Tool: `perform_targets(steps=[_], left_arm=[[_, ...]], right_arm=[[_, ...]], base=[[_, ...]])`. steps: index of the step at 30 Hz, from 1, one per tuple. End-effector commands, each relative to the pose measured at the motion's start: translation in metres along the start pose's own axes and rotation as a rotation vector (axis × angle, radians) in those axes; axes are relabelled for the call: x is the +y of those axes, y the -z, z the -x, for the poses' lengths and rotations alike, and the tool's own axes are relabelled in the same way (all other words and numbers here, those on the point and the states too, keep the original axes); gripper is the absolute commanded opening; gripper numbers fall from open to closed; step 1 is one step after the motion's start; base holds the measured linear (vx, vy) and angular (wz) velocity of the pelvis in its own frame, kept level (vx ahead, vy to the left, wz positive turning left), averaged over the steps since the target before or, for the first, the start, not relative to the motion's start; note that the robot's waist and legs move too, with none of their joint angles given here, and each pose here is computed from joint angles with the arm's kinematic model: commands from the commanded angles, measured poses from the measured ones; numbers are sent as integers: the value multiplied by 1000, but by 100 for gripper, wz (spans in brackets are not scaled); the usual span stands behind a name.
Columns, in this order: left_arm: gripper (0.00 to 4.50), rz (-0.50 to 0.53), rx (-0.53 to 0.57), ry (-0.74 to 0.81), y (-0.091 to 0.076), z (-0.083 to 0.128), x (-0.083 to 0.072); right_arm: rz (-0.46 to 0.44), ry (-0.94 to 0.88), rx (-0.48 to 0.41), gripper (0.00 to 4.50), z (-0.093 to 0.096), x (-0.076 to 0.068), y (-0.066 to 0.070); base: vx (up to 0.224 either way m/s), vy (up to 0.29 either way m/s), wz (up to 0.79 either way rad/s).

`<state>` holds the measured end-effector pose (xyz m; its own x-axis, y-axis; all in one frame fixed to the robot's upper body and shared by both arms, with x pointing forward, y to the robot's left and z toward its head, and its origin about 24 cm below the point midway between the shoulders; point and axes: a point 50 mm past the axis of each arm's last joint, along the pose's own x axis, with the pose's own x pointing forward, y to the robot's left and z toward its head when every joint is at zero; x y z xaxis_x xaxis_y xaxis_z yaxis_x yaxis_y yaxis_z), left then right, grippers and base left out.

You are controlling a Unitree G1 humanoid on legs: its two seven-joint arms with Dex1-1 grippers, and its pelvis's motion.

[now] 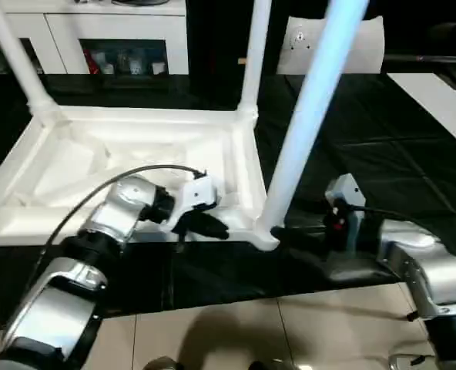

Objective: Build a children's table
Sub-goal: Rotate leg to tighten

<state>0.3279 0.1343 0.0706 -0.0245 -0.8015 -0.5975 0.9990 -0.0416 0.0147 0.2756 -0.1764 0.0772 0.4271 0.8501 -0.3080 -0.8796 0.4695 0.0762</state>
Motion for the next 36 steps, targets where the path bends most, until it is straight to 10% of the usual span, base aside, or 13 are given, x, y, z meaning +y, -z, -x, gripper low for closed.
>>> perform_targets(steps=[1, 36], left_arm=[[0, -35, 50, 138, 1, -6, -8], [0, -100, 67, 250, -5, -14, -11]], right_arm=[[35, -55, 8, 437, 1, -1, -3], [15, -361, 31, 199, -16, 12, 0]], base=[[0, 0, 0], [0, 0, 0]])
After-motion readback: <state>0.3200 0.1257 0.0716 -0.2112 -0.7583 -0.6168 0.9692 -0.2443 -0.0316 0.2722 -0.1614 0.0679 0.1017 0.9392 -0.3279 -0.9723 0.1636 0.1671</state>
